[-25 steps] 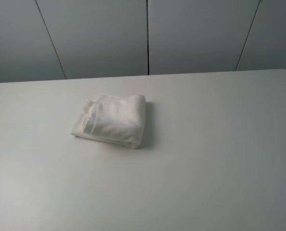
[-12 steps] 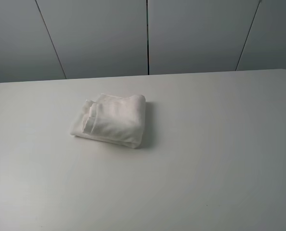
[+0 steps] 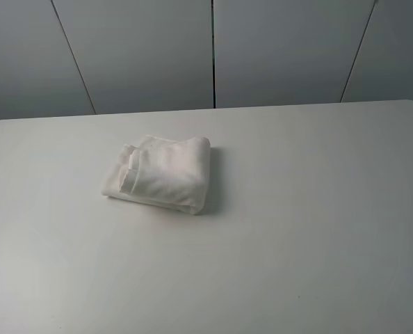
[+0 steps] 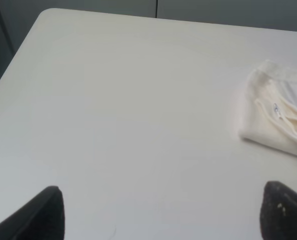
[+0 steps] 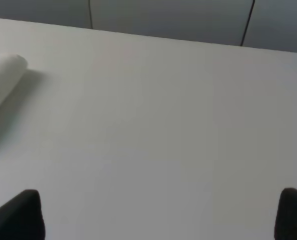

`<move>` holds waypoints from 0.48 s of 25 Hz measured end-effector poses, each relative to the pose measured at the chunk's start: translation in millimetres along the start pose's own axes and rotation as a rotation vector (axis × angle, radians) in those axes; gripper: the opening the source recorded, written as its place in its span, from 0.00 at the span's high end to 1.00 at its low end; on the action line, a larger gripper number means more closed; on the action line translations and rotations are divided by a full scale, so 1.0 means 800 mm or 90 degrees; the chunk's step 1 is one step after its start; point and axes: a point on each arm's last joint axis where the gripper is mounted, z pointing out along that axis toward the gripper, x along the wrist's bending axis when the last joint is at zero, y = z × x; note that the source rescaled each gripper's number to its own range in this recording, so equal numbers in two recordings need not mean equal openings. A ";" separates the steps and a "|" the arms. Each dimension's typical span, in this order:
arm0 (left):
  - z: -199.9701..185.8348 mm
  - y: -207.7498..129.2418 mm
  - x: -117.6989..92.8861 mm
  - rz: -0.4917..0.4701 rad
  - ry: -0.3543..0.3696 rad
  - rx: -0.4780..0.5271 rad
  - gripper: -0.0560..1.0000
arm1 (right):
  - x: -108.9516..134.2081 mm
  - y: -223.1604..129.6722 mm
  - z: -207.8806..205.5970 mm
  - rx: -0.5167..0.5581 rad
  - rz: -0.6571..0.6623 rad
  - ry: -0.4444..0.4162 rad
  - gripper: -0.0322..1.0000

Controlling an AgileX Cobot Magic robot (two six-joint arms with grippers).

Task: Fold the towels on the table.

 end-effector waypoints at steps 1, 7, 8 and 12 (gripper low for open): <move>0.000 0.000 0.000 0.000 0.000 0.000 0.00 | 0.000 0.000 0.000 0.000 0.001 0.000 0.00; 0.000 0.000 0.000 0.001 0.000 0.000 0.00 | 0.000 0.000 0.000 0.000 0.005 0.001 0.00; 0.000 0.000 0.000 0.001 0.000 0.000 0.00 | 0.000 0.000 0.000 0.000 0.005 0.001 0.00; 0.000 0.000 0.000 0.001 0.000 0.000 0.00 | 0.000 0.000 0.000 0.000 0.005 0.001 0.00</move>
